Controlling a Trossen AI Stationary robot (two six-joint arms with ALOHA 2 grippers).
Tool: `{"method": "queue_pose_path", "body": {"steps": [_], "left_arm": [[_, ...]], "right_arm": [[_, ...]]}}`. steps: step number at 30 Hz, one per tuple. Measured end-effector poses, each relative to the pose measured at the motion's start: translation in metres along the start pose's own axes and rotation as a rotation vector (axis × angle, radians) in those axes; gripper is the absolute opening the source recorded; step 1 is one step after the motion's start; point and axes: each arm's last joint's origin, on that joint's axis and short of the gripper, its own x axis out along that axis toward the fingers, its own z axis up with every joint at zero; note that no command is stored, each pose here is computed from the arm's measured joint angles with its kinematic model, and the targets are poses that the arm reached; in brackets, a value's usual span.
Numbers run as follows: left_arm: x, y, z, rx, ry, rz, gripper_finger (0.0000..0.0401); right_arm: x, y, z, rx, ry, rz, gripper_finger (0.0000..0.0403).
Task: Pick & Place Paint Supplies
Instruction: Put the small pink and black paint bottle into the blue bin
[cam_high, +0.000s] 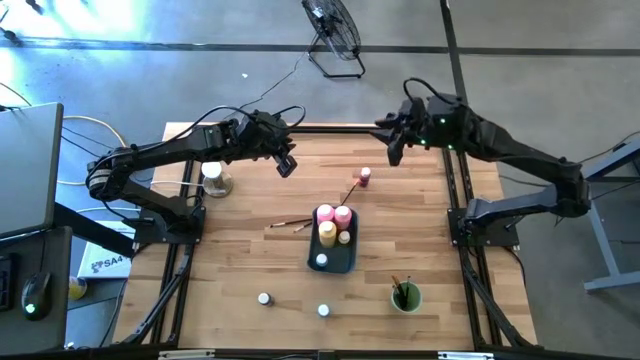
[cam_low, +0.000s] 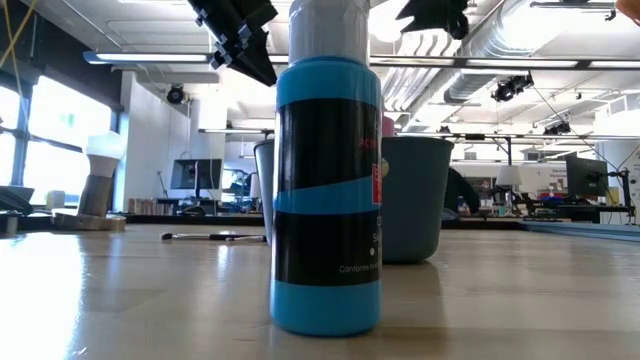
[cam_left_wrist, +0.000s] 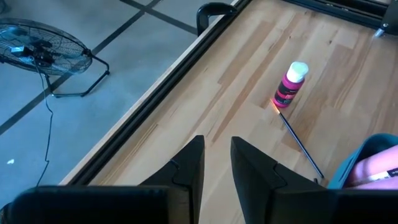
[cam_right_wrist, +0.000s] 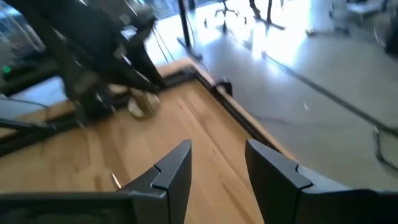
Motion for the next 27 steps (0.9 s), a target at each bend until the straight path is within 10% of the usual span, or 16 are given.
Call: {"method": "queue_pose_path", "body": {"steps": [14, 27], "left_arm": [[0.0, 0.0, -0.001, 0.005, 0.013, 0.006, 0.0077], [0.0, 0.0, -0.002, 0.009, 0.02, 0.008, 0.0077]], "right_arm": [[0.06, -0.017, -0.051, -0.016, 0.475, -0.05, 0.0144], [0.082, -0.017, -0.074, -0.358, 0.653, 0.172, 0.0144]]}}
